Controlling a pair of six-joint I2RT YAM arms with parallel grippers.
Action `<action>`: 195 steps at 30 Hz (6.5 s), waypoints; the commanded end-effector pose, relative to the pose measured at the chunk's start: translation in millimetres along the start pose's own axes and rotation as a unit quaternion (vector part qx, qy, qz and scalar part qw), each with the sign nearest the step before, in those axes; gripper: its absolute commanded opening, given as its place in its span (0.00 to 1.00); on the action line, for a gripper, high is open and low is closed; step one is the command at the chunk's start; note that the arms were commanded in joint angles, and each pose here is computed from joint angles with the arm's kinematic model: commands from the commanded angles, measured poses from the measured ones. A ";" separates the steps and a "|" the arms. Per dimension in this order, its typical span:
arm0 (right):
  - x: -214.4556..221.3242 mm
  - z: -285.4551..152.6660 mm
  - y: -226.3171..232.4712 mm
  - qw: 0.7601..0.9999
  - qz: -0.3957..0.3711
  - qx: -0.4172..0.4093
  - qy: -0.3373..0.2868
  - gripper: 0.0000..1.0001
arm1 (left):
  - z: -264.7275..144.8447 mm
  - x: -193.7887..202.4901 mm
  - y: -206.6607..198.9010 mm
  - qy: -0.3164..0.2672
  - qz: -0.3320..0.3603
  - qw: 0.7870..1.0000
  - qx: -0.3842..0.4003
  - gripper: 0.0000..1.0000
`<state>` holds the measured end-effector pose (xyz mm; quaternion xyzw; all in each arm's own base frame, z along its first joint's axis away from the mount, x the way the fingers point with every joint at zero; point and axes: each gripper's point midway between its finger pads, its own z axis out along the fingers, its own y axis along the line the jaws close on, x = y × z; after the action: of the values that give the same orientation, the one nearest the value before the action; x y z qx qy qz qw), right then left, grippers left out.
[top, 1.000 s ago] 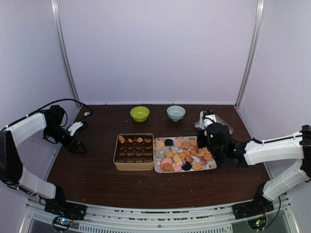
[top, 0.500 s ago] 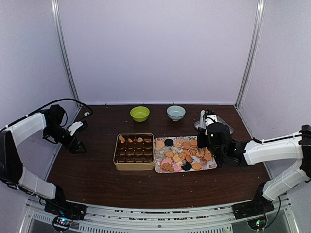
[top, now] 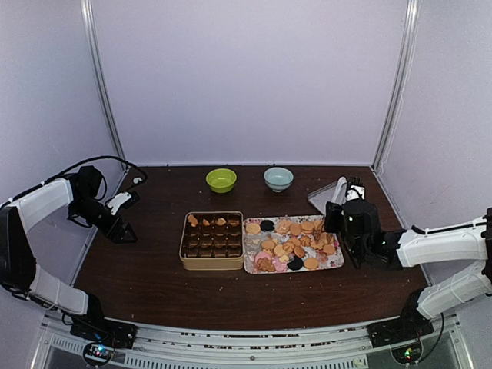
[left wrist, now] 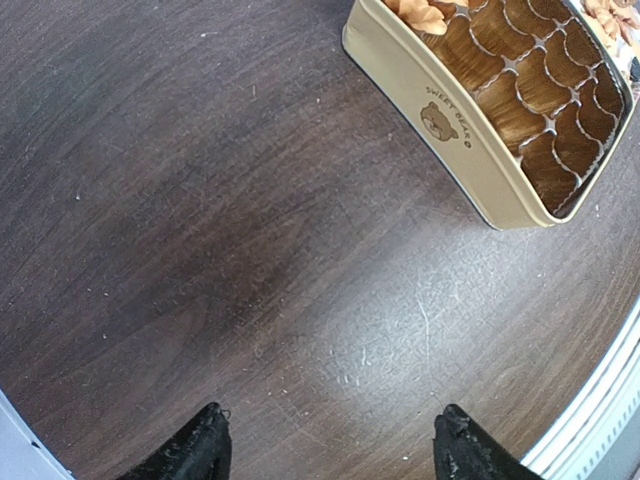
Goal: Pack the cookies
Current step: Pick up the fake cookies from the plate, then place the fake cookies in the empty pocket of the box.
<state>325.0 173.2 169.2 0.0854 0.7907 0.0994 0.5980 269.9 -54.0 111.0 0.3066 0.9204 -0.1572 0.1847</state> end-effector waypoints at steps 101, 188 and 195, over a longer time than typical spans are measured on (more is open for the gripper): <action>8.1 -40.1 27.3 0.993 0.114 -0.022 0.010 0.18 | -7.3 -6.3 -2.8 -0.016 0.004 1.000 0.007 0.71; -13.2 19.9 297.7 0.926 -0.253 -0.281 -0.001 0.00 | -6.8 -1.9 -1.4 -0.004 0.009 1.000 0.003 0.71; -4.1 25.8 295.6 0.925 -0.268 -0.269 0.004 0.00 | -7.2 -1.4 -2.0 -0.004 0.010 1.000 0.003 0.71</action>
<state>353.3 454.8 226.1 -0.3033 0.7391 0.1474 0.5831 264.4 -56.5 110.7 0.3098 0.9192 -0.1668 0.1770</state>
